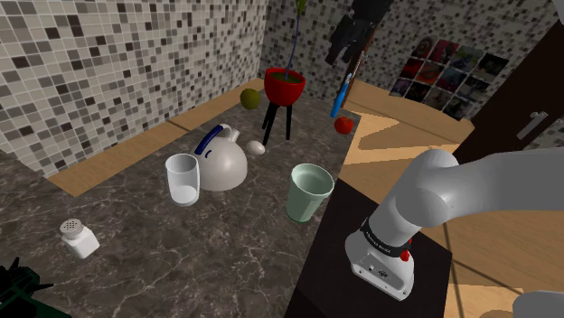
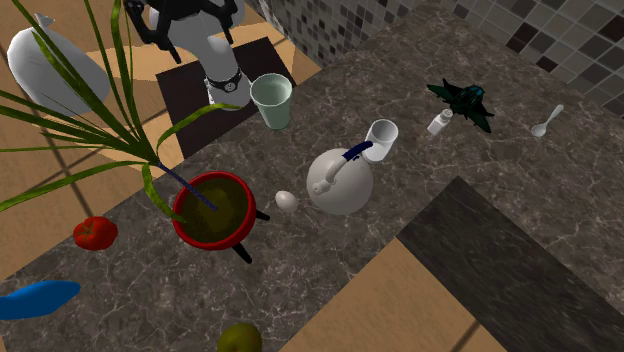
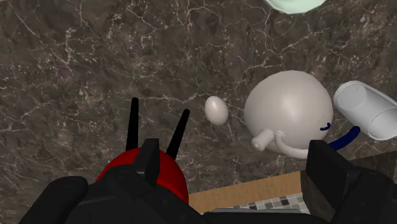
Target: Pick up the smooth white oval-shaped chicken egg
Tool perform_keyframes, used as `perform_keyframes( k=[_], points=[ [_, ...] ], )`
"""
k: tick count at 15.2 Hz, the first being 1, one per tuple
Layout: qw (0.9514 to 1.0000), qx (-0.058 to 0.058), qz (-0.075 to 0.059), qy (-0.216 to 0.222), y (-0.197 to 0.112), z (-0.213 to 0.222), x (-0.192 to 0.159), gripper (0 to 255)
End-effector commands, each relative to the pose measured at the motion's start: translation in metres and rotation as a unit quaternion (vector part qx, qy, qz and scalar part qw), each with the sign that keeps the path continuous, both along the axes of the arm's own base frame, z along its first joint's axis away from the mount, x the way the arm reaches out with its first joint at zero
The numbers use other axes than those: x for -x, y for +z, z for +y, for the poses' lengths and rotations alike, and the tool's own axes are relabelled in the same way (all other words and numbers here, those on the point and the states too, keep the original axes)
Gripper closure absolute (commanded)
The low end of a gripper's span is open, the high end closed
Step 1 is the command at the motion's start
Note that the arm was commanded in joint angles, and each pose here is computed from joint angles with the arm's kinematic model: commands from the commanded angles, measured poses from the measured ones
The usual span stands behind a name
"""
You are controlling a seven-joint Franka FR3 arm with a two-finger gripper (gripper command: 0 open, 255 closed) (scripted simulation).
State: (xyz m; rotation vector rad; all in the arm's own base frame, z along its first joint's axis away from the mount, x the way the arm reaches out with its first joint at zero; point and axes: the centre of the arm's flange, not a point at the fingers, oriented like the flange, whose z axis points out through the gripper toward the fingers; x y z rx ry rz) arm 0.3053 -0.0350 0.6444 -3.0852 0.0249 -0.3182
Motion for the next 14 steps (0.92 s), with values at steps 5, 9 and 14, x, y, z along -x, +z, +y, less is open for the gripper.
perform_keyframes(
  k=[5, 9, 14],
  points=[
    [1.0, 0.006, 0.002, -0.005, -0.046, 0.009, -0.025, 0],
    [0.9999, 0.011, 0.005, -0.011, -0.092, 0.018, -0.051, 0],
    [0.9996, 0.019, 0.008, -0.018, -0.15, 0.028, -0.082, 0]
  ],
)
